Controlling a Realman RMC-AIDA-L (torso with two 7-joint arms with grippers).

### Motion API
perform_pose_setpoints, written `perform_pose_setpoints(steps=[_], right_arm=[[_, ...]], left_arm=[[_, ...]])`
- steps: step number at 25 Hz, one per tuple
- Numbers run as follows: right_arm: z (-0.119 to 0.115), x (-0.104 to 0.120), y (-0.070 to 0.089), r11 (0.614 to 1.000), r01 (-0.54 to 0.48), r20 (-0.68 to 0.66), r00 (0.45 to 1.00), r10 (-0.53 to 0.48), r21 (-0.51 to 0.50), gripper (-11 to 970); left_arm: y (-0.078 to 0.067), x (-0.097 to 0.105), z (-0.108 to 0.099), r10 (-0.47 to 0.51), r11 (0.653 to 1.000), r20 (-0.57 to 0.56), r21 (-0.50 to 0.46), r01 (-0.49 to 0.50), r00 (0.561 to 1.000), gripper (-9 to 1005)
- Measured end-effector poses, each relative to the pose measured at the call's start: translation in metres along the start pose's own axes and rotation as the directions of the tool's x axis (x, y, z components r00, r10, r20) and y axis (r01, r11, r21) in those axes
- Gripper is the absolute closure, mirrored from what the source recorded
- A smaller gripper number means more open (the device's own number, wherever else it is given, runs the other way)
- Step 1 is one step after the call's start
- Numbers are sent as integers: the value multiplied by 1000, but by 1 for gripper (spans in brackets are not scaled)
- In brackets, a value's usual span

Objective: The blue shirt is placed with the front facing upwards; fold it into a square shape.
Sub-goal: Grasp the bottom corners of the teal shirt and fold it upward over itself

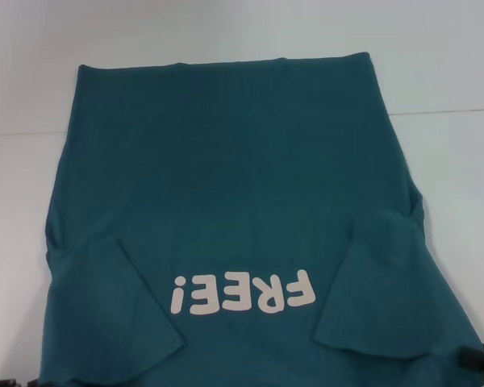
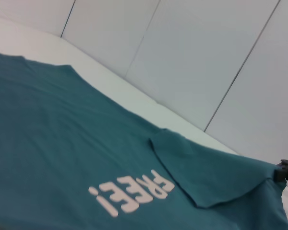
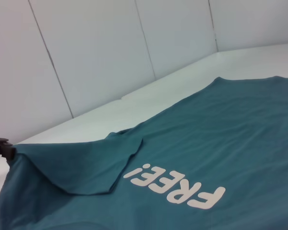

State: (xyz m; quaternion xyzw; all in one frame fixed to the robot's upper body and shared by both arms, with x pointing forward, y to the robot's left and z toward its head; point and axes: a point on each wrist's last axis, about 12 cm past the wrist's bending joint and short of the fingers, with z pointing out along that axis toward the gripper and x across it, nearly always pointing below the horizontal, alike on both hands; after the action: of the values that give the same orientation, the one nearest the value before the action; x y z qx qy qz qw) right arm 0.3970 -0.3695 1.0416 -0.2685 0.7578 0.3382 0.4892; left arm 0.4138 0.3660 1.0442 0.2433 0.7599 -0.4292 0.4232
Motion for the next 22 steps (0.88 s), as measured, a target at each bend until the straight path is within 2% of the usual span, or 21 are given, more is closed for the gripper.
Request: perform_pose_setpoints(steps=[5,15,22], right_arm=[[4,-6,-6,1000,3,23,1000,-4,16,923],[22,-13,-23,997,-31,28,999,29,77,923],[34,-16,-35,991,-47,22,999,45,129,922]], left_arm=[[5,-3,11,4,1000,1,-16,-4,1000,979],[23,-9,16,-44,988,72,-141,54,996,978],[36,-13,29,-65,973,87,-218,83,994,979]])
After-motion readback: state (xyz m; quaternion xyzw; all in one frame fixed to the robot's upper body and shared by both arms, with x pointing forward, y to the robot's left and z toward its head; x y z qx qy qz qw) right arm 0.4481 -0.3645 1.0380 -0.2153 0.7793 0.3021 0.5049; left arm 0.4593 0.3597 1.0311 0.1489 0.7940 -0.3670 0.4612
